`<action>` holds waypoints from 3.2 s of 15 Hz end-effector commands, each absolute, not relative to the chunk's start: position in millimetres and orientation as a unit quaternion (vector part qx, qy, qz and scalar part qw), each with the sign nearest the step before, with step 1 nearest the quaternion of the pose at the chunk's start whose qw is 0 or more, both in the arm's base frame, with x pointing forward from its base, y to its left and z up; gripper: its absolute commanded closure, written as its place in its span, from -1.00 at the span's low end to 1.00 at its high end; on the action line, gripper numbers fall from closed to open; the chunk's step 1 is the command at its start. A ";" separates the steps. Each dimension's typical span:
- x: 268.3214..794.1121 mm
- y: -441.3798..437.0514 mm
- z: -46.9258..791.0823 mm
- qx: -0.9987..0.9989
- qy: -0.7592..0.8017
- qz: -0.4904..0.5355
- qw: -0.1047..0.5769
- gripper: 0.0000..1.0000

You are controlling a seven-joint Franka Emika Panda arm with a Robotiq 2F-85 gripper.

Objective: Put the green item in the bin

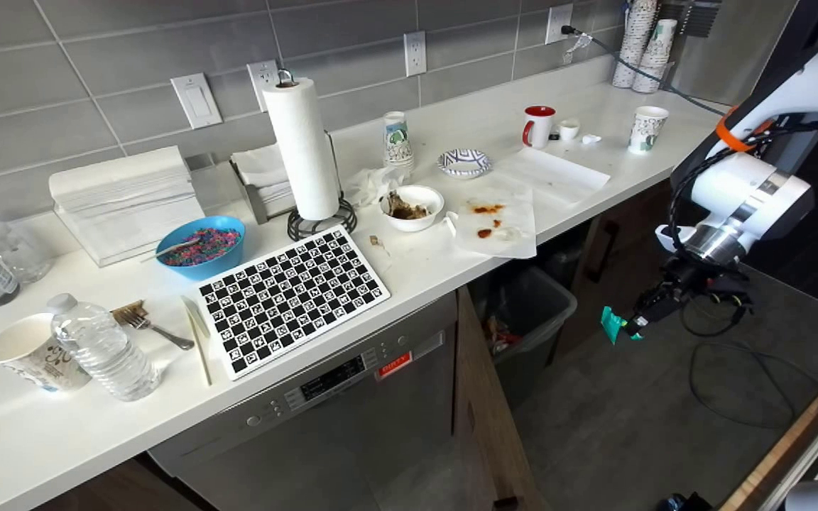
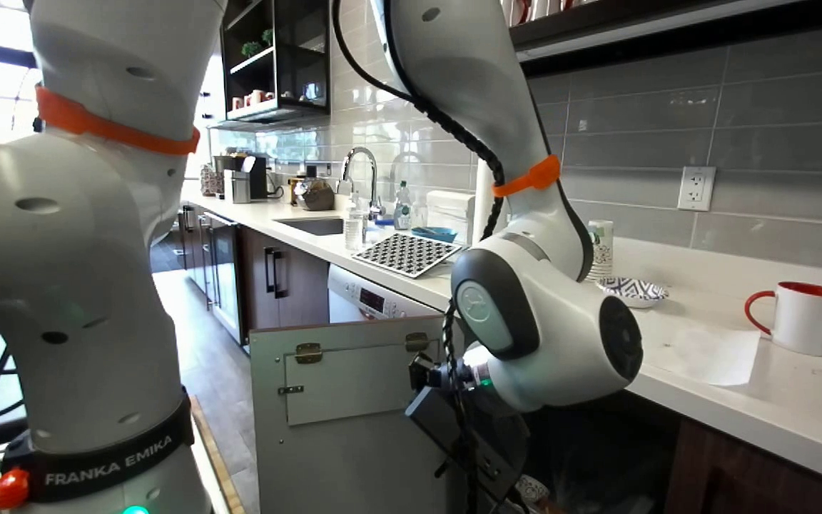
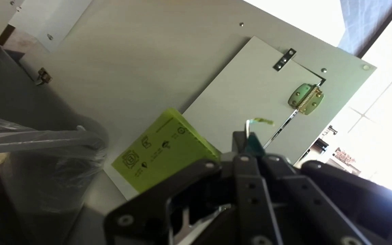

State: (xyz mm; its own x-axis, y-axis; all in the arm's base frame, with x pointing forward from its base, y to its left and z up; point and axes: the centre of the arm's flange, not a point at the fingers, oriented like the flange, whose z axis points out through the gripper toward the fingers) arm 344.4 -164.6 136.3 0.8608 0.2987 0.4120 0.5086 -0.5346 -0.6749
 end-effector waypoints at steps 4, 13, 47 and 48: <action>347.0 -179.9 71.9 -0.852 -0.181 -0.280 0.404 1.00; 390.1 -206.6 13.1 -0.841 -0.136 -0.393 0.346 1.00; 509.6 -204.8 -52.3 -0.755 0.019 -0.433 0.493 -1.00; 508.2 -206.2 -49.8 -0.753 0.023 -0.431 0.496 -1.00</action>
